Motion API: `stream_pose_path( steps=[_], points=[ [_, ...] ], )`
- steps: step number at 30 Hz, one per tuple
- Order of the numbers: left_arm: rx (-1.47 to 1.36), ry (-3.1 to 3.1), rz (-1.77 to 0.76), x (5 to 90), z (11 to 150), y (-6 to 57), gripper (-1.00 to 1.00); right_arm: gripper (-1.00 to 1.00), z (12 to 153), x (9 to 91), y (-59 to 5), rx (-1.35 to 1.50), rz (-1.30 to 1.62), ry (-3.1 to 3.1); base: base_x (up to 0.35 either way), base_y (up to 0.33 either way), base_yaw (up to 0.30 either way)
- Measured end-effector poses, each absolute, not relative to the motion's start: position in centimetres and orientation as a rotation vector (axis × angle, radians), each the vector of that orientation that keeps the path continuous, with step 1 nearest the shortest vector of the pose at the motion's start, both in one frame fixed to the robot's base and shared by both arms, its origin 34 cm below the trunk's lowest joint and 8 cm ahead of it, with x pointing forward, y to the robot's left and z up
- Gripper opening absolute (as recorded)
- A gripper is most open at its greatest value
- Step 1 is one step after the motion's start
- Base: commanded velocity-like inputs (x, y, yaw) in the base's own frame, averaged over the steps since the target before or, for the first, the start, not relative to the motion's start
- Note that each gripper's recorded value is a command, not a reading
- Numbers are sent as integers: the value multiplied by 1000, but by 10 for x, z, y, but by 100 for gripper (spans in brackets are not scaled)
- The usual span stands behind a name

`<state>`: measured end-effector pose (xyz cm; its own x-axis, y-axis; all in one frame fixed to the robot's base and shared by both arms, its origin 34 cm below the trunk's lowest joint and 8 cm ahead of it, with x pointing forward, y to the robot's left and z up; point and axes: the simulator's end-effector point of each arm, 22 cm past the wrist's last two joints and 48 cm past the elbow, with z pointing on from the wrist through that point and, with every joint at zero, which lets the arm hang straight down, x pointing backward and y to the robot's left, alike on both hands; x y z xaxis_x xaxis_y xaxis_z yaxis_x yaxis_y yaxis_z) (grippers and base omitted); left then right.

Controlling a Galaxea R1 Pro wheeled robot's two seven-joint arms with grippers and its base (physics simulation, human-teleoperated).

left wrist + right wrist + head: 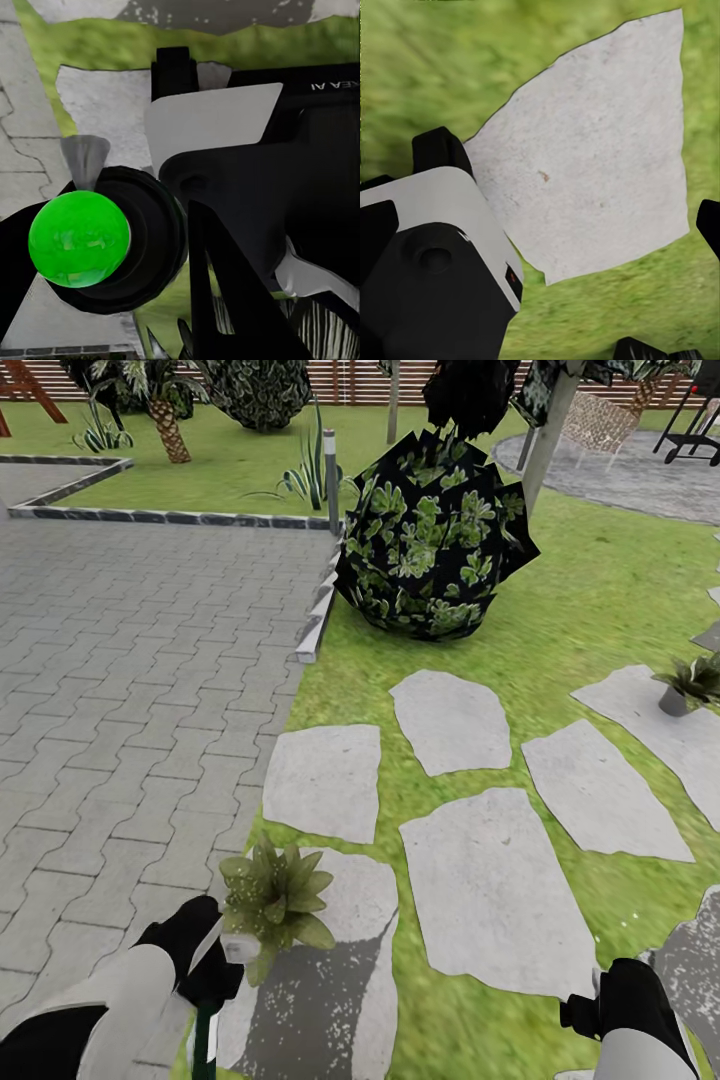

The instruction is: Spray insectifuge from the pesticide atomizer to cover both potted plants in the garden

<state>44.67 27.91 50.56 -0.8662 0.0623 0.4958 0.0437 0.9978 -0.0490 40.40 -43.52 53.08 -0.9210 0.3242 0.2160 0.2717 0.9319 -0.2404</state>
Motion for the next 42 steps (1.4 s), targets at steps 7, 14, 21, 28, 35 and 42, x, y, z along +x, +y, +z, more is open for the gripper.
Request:
stream_pose_path(
  steps=[7,14,21,28,35,42],
  points=[
    [-77,-2654,47,471,510,279,-100,100,531,404,-435,-445,300,-2837,0,0,0],
    [-70,-2644,59,464,508,277,-100,100,531,404,-435,-445,300,-2837,0,0,0],
    [-63,-2611,73,440,505,274,-100,100,531,404,-435,-445,299,-2837,0,0,0],
    [-64,-2599,75,432,504,272,-100,100,531,404,-435,-445,299,-2837,0,0,0],
    [-65,-2604,72,436,504,272,-100,100,531,404,-435,-445,299,-2837,0,0,0],
    [-71,-2676,66,489,513,274,-100,100,531,404,-435,-447,298,-2837,0,0,-1]
  ],
)
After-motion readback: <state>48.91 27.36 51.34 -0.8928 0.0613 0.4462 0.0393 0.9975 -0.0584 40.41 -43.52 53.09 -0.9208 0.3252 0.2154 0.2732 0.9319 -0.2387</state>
